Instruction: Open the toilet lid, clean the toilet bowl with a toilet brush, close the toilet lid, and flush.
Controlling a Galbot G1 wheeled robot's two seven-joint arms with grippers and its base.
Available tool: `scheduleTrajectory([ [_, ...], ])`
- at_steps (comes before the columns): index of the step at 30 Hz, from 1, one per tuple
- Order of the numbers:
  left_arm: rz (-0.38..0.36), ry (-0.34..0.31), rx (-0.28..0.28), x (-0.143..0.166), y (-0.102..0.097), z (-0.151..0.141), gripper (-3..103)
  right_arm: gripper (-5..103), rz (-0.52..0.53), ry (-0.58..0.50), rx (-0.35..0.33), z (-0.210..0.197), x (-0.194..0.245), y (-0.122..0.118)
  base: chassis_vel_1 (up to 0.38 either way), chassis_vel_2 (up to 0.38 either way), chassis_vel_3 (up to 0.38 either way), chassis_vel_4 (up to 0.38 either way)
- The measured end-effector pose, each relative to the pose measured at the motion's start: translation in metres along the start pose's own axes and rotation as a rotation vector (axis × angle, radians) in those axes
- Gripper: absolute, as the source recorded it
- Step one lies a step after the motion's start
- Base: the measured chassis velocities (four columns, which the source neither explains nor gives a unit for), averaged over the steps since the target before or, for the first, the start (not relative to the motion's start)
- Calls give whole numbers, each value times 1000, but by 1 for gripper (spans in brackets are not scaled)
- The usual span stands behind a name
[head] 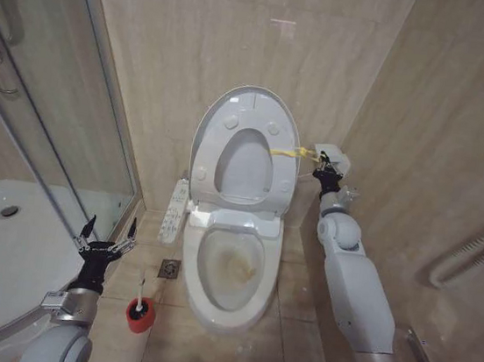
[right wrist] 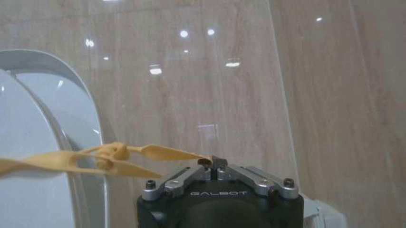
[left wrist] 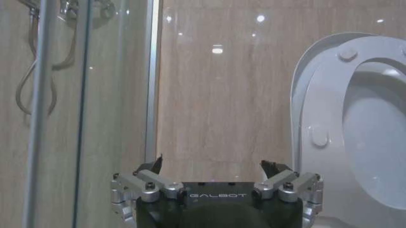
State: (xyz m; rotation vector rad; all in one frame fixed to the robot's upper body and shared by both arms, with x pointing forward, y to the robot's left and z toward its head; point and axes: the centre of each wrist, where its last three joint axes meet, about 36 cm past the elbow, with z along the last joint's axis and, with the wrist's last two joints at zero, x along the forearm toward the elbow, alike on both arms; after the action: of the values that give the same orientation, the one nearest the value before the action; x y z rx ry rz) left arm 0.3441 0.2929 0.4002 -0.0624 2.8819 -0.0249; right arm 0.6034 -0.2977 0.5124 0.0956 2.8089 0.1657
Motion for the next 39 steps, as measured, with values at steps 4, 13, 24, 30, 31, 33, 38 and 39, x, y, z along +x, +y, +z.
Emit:
scheduleTrajectory([
  [4,0,0,0,0,0,0,100,1,6,-2,28,0,-1,-3,-51,71,38,-46],
  [13,0,1,0,0,0,0,100,1,15,8,64,5,2,0,23,-20,-14,15],
  [24,0,0,0,0,0,0,100,1,-27,6,50,7,22,13,0,0,0,0],
  [30,0,0,0,0,0,0,100,11,-40,2,43,3,27,17,0,0,0,0],
  [31,0,0,0,0,0,0,100,11,-42,0,38,2,28,19,0,0,0,0],
  [33,0,0,0,0,0,0,100,11,-42,-2,31,0,29,22,0,0,0,0],
  [38,0,0,0,0,0,0,100,38,-47,-9,29,-5,34,24,0,0,0,0],
  [39,0,0,0,0,0,0,100,38,-47,-9,29,-5,34,24,0,0,0,0],
])
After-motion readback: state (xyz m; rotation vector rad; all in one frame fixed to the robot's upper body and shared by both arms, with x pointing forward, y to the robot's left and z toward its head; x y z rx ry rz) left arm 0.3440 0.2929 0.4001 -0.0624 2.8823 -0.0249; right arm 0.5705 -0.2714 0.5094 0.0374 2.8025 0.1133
